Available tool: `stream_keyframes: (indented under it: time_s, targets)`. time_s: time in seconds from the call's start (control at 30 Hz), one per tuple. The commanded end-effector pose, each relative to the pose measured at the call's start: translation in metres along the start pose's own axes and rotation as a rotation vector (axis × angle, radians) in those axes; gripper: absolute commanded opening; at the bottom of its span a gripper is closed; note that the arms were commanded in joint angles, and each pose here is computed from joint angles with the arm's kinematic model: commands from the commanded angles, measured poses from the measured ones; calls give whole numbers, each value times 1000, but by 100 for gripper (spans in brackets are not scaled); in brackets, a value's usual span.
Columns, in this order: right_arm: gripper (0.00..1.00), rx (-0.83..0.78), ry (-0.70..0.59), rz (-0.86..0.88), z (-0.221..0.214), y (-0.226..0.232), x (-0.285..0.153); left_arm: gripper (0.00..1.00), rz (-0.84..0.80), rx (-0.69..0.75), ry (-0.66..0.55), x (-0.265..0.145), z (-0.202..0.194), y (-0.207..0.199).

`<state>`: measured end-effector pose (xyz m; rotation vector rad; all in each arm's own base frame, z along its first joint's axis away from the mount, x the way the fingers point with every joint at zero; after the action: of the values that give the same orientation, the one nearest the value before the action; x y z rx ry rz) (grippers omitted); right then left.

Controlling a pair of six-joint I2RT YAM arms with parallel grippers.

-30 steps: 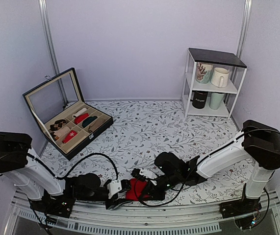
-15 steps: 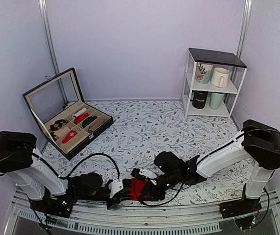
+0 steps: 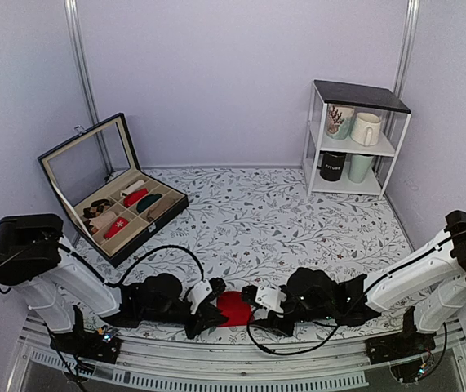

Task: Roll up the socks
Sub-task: Roll a pair of socks at the center of the board.

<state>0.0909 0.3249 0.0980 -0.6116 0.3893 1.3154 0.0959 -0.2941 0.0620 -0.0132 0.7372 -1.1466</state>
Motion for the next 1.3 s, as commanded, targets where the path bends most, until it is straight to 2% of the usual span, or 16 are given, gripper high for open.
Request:
stream_keyframes:
  time_s: [0.0, 0.2, 0.43, 0.63, 0.8, 0.87, 0.93, 1.0, 1.1, 1.17, 1.27]
  targets:
    - [54, -195, -24, -109, 12, 3, 4, 0, 66, -107, 234, 0, -49, 19]
    - [54, -283, 8, -70, 11, 15, 22, 0, 59, -125, 269, 3, -54, 21]
    - [52, -245, 33, -35, 4, 20, 31, 0, 55, -137, 274, 1, -55, 22]
    - [43, -210, 96, 11, -11, 27, 42, 0, 43, -141, 283, 2, -57, 22]
    - [26, -150, 148, 17, -23, 28, 45, 0, 46, -131, 279, 3, -56, 22]
    - [24, -112, 159, 41, -24, 30, 43, 15, 41, -115, 261, 2, -51, 21]
    - [23, -49, 167, 86, -26, 31, 39, 23, 48, -78, 227, -1, -43, 20]
    - [23, 25, 181, 156, -28, 31, 36, 39, 35, -23, 156, -8, -27, 14]
    - [23, 179, 221, 296, -37, 28, 35, 54, 31, 91, 58, -19, -8, 3]
    - [23, 287, 261, 397, -43, 28, 35, 59, 43, 174, 4, -24, 2, -5]
    - [23, 365, 322, 456, -52, 25, 40, 63, 52, 285, -60, -28, 10, -19]
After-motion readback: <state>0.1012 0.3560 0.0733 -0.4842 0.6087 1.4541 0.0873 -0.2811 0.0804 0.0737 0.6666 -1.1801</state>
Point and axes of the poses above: each gripper's point midway between its finger pads, its own x axis out along the fingers, its own y axis along the line the jaws close on, z = x × y, the point moved 7 cm from there along -x, back along the fingers, and after that the axes turned 9 degrees about -x, right-handed, at the moved point
